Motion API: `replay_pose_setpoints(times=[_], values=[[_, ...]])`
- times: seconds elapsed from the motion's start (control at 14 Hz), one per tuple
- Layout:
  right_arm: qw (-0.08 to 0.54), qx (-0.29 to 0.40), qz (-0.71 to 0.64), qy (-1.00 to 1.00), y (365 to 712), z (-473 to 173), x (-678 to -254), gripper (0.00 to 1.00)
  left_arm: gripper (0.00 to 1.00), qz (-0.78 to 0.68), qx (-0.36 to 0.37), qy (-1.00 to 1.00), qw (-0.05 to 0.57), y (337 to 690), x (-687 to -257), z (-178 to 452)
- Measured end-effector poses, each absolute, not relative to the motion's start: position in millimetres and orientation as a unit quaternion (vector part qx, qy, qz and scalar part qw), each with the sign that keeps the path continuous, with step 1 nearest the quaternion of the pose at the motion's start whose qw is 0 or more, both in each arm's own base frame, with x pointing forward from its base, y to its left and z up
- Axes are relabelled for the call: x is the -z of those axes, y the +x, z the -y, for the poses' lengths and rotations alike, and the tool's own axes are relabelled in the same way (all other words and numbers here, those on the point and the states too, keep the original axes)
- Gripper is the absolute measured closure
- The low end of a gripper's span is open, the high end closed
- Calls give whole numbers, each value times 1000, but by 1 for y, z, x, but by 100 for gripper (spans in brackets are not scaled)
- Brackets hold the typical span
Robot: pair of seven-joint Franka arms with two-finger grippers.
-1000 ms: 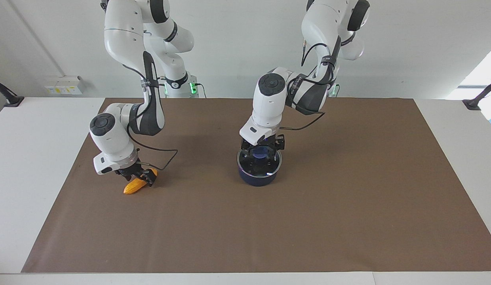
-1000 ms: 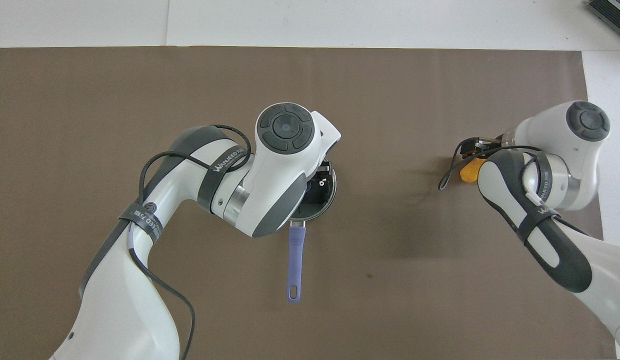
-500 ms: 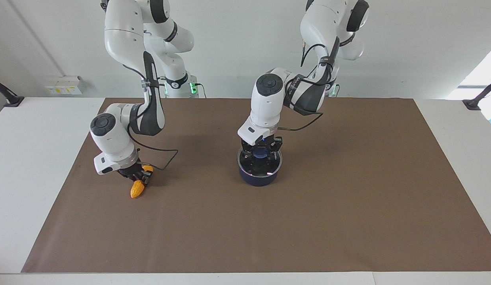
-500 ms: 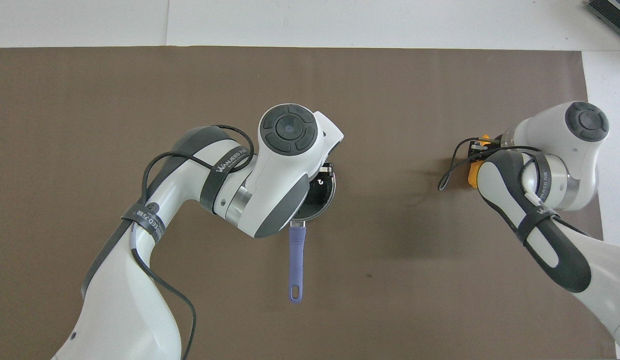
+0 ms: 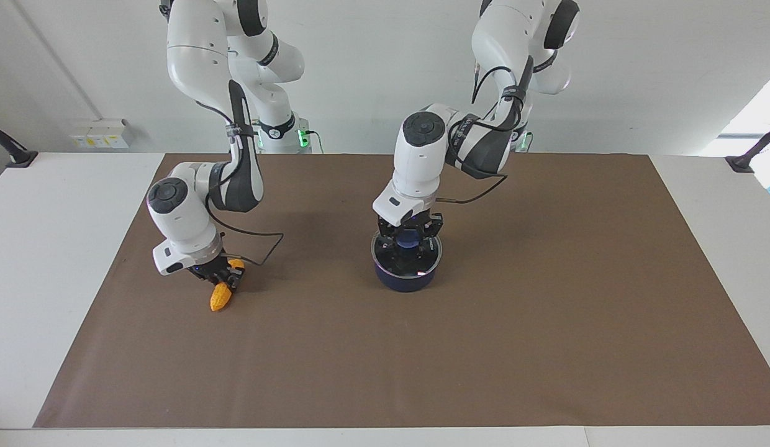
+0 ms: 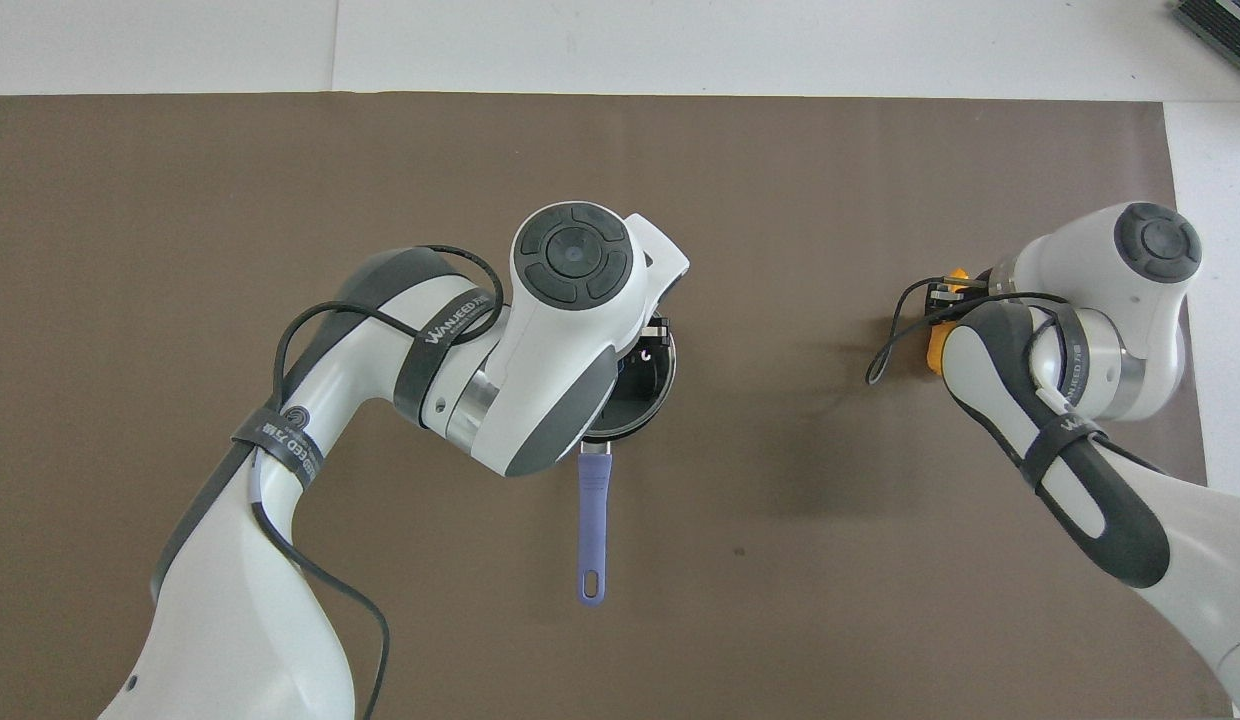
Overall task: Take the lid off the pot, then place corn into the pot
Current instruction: 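Lift the glass lid off the pot with the left gripper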
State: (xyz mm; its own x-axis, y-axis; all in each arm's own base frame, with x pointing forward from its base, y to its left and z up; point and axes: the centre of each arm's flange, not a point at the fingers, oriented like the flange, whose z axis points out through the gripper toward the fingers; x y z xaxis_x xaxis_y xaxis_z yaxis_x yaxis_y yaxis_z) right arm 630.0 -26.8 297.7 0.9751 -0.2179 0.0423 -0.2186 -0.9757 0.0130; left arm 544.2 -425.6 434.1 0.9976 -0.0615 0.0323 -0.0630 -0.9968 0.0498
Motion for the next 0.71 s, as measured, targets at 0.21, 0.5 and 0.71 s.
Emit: replay_pose_setpoints(times=[0.21,0.5,0.71], values=[[9,-21,99,995,635,24,-307,63,39,32,-29,999,30,548,-463,410],[5,-18,83,996,646,4,-368,63,39,53,-27,998,21,574,-487,351],[-3,-19,63,998,638,-21,-417,63,39,81,-14,997,12,589,-501,298]])
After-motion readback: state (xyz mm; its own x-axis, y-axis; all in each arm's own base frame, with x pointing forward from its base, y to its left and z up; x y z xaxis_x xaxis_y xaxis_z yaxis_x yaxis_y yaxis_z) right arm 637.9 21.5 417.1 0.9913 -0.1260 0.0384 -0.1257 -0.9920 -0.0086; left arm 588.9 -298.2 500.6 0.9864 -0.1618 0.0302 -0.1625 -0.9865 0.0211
